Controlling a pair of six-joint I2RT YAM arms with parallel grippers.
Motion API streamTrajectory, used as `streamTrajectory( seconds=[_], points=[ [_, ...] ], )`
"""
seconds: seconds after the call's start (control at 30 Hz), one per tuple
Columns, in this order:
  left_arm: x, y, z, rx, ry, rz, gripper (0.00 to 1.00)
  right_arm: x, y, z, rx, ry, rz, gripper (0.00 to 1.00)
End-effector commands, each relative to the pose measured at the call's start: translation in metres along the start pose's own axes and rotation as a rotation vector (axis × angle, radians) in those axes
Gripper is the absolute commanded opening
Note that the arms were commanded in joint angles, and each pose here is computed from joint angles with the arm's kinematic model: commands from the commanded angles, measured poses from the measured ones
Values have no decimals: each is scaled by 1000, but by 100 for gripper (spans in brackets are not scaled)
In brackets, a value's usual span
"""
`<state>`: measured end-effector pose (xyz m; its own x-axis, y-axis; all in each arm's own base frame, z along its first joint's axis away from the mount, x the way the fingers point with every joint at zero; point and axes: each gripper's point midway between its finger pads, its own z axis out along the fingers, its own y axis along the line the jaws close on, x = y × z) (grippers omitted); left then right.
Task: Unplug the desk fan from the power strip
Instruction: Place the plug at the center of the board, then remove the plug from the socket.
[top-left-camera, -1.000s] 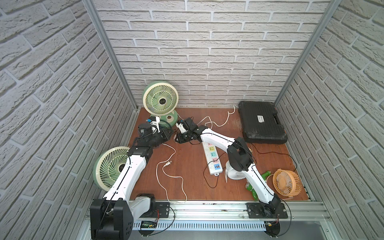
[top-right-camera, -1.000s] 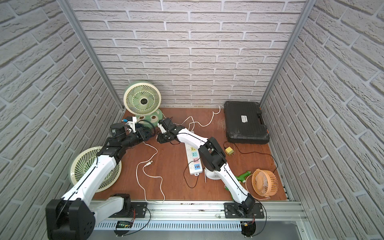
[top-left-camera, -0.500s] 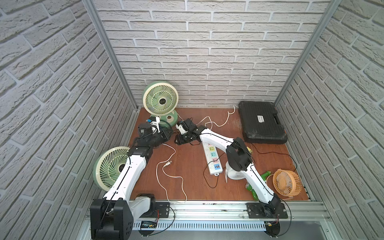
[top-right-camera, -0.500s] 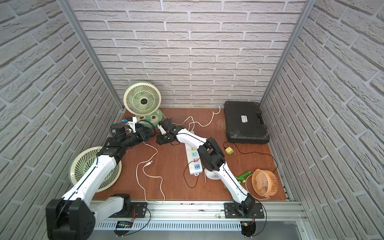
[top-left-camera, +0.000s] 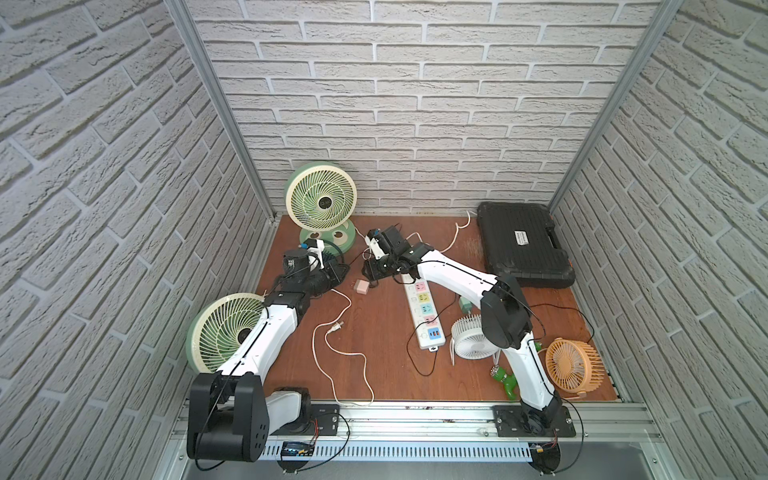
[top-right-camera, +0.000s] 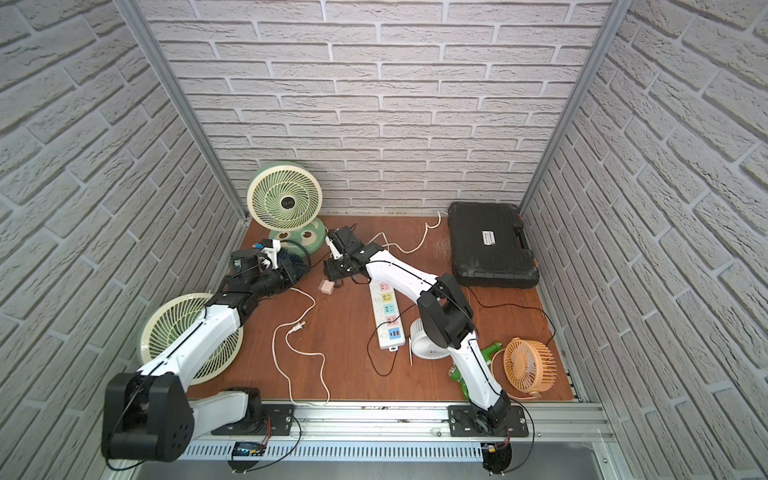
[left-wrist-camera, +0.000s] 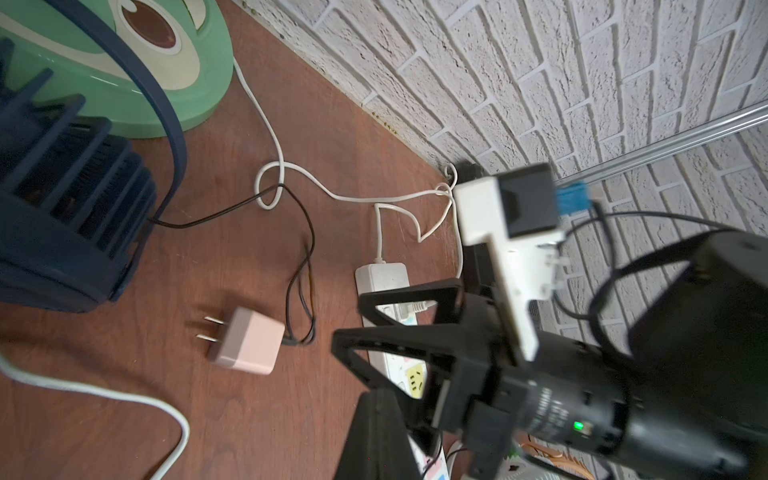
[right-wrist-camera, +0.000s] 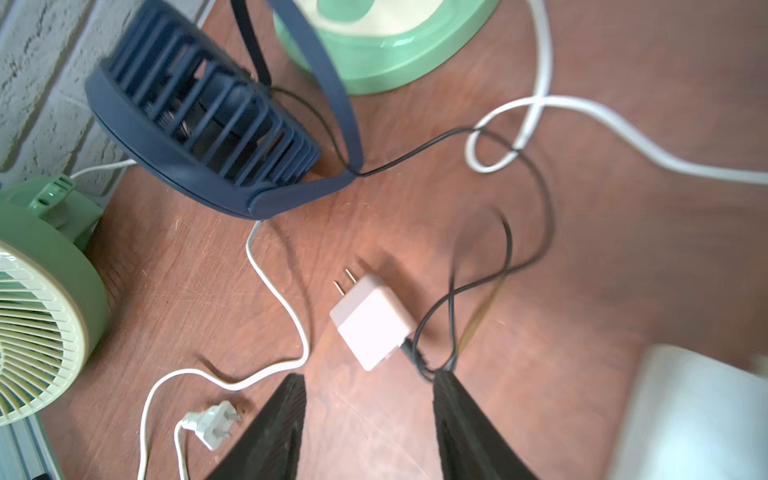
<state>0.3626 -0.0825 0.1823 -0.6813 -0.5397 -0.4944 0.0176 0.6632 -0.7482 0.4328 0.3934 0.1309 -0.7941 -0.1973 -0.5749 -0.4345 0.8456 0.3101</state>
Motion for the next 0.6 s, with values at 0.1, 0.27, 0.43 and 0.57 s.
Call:
streamTrajectory(
  seconds=[0.1, 0.27, 0.43, 0.57],
  points=[
    [10, -6, 28, 49, 35, 35, 0, -14, -30, -55, 137, -120, -40, 54],
    [29, -14, 58, 61, 106, 57, 0, 0, -55, -79, 215, -151, -23, 53],
    [50, -20, 87, 78, 171, 61, 0, 25, -84, -84, 287, -142, 19, 51],
    [66, -26, 107, 96, 214, 56, 0, 38, -99, -75, 310, -134, 43, 50]
  ],
)
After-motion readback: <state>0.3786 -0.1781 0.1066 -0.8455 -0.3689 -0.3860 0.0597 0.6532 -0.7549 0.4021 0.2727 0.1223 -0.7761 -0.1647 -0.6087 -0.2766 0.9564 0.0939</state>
